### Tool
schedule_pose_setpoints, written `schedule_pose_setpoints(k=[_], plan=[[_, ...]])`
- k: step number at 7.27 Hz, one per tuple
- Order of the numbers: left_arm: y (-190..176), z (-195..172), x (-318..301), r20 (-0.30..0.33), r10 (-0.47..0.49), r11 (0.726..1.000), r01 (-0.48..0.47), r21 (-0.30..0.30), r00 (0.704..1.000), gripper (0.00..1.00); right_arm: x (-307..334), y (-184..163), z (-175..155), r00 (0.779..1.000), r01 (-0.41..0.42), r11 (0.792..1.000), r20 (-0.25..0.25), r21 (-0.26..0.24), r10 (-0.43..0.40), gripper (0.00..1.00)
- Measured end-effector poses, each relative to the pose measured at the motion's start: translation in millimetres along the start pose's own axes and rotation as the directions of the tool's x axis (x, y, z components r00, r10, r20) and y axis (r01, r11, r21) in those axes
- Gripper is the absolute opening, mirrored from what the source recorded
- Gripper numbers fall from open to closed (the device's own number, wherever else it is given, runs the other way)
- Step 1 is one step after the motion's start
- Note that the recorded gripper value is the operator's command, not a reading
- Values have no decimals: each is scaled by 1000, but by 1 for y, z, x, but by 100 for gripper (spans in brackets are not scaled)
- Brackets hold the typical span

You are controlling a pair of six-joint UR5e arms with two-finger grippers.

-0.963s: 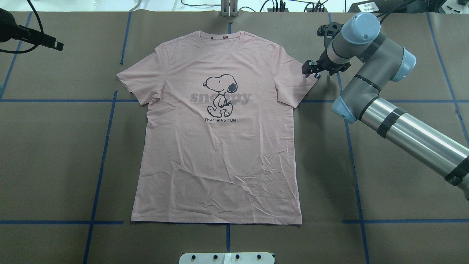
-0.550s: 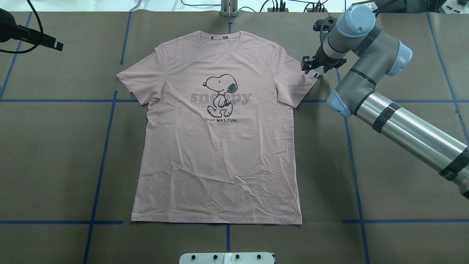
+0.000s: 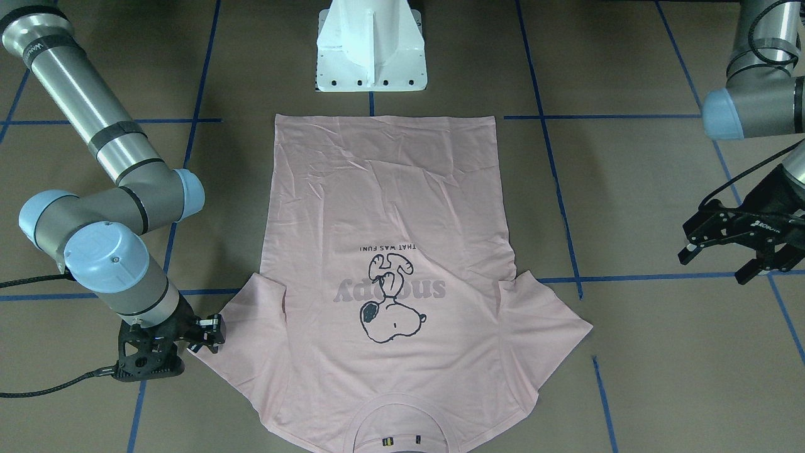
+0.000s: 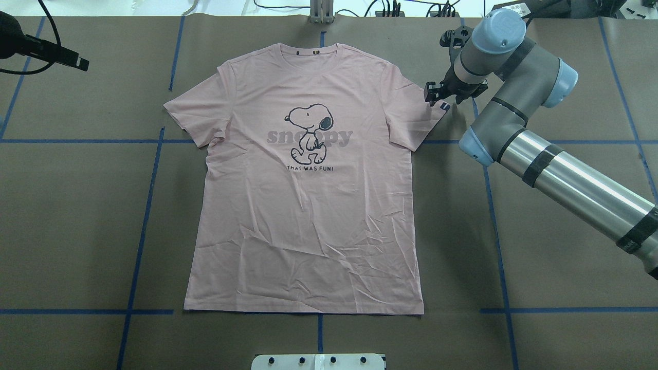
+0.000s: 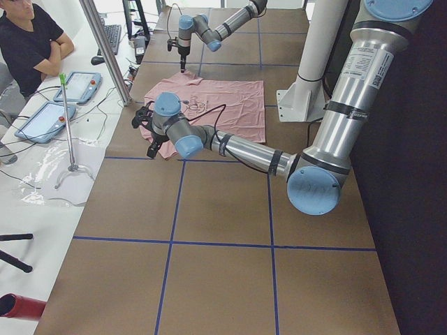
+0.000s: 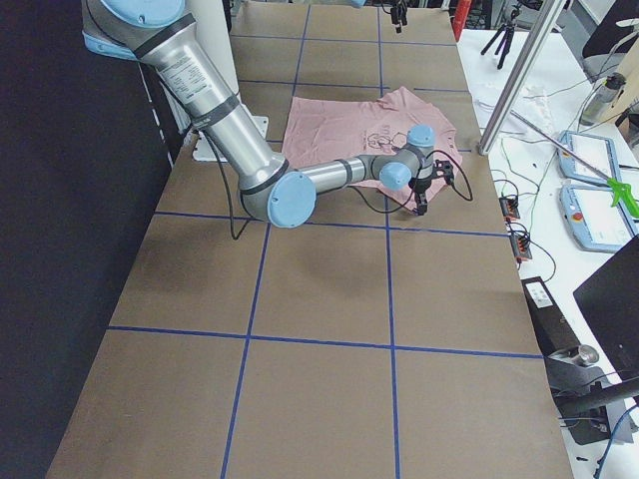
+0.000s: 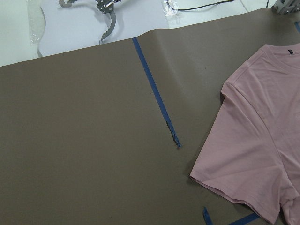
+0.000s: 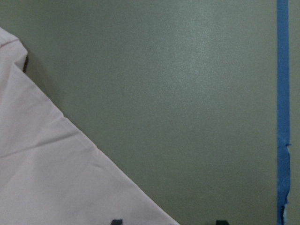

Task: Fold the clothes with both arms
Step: 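Move the right gripper over the sleeve nearest it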

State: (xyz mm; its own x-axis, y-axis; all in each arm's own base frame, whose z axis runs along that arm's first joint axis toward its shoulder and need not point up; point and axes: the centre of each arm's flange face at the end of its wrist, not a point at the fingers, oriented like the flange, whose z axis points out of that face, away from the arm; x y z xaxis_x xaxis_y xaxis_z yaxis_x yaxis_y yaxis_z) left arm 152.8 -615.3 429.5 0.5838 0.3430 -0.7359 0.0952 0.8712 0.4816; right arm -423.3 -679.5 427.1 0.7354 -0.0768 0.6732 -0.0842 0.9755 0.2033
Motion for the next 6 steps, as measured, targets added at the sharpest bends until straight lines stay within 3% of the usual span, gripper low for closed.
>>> schedule_pose_setpoints(k=[3, 4, 6], plan=[[0, 0, 0, 0, 0, 1000, 0, 0, 1000, 100, 0, 0, 1, 1000, 3, 1000, -1, -2, -3, 11], [0, 0, 0, 0, 0, 1000, 0, 0, 1000, 100, 0, 0, 1, 1000, 9, 1000, -1, -2, -9, 0], [0, 0, 0, 0, 1, 1000, -1, 1, 1000, 100, 0, 0, 1, 1000, 20, 1000, 0, -2, -20, 0]])
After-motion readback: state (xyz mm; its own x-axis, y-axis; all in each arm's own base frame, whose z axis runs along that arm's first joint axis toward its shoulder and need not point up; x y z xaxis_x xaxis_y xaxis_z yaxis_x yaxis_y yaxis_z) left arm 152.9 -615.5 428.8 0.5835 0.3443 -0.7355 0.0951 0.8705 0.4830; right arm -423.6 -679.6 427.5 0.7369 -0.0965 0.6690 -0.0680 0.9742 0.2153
